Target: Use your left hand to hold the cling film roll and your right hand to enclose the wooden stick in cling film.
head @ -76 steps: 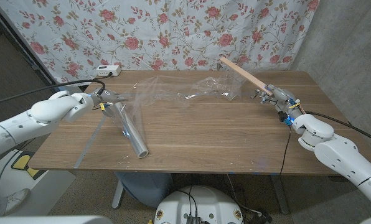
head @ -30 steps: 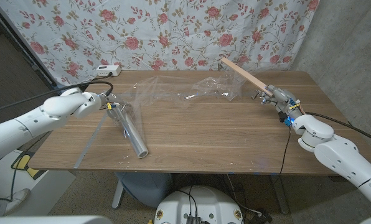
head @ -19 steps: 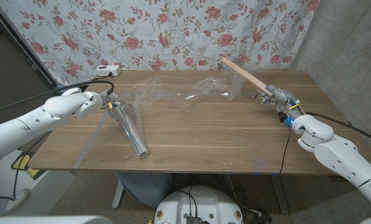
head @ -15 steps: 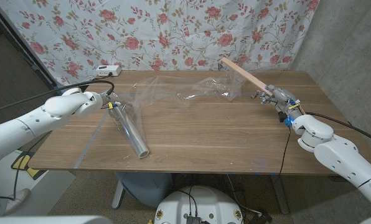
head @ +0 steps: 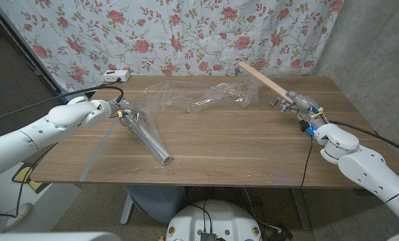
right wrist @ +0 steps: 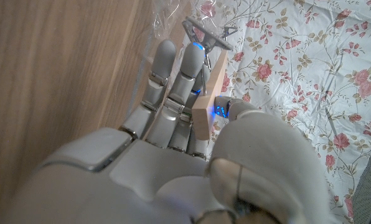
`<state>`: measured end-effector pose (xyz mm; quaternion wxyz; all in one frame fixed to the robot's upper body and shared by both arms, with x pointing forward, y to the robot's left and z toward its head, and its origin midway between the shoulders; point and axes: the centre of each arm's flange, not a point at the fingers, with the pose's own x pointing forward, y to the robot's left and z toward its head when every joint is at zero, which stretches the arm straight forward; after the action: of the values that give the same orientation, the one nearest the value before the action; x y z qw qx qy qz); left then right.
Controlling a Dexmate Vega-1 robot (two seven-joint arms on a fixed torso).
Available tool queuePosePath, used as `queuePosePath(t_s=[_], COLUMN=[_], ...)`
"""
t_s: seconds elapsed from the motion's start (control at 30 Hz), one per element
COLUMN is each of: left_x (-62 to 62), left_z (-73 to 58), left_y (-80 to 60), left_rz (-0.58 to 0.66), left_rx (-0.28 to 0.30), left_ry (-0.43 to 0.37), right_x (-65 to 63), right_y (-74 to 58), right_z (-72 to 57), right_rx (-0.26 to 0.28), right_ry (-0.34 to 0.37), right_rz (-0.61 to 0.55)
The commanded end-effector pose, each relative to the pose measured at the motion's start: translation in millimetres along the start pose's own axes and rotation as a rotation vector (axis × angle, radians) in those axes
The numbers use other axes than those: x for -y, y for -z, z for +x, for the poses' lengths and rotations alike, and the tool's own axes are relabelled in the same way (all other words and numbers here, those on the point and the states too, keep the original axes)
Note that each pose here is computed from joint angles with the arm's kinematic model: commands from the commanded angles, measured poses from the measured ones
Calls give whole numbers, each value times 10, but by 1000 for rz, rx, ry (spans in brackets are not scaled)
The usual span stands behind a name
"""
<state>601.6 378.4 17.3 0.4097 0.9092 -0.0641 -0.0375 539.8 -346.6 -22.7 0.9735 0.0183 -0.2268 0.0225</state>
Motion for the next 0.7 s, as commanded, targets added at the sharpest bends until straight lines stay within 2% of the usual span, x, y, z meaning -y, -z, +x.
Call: queuePosePath(t_s=[0.03, 0.1, 0.17, 0.33, 0.4, 0.57, 0.67, 0.7], left_x=[-75, -96, -100, -124, -137, -176, -215, -246], left_z=[-47, -64, -57, -74, -67, -80, -129, -172], left_y=[-147, -190, -183, -204, -184, -244, -262, -253], left_rz=[-89, -39, -75, -41, -79, -76, -66, -78], left_rx=[39, 40, 42, 44, 42, 70, 84, 86], left_ry=[-76, -100, -91, -111, -92, -113, -156, -208], right_x=[9, 8, 5, 11, 16, 27, 29, 31], right_y=[-1, 2, 11, 20, 18, 22, 33, 38], right_z=[-11, -9, -10, -23, -29, -40, -47, -52], right_rx=[4, 4, 3, 2, 4, 4, 3, 3], right_ry=[0, -2, -2, -1, 1, 2, 2, 3], right_rz=[0, 1, 1, 2, 0, 2, 5, 5])
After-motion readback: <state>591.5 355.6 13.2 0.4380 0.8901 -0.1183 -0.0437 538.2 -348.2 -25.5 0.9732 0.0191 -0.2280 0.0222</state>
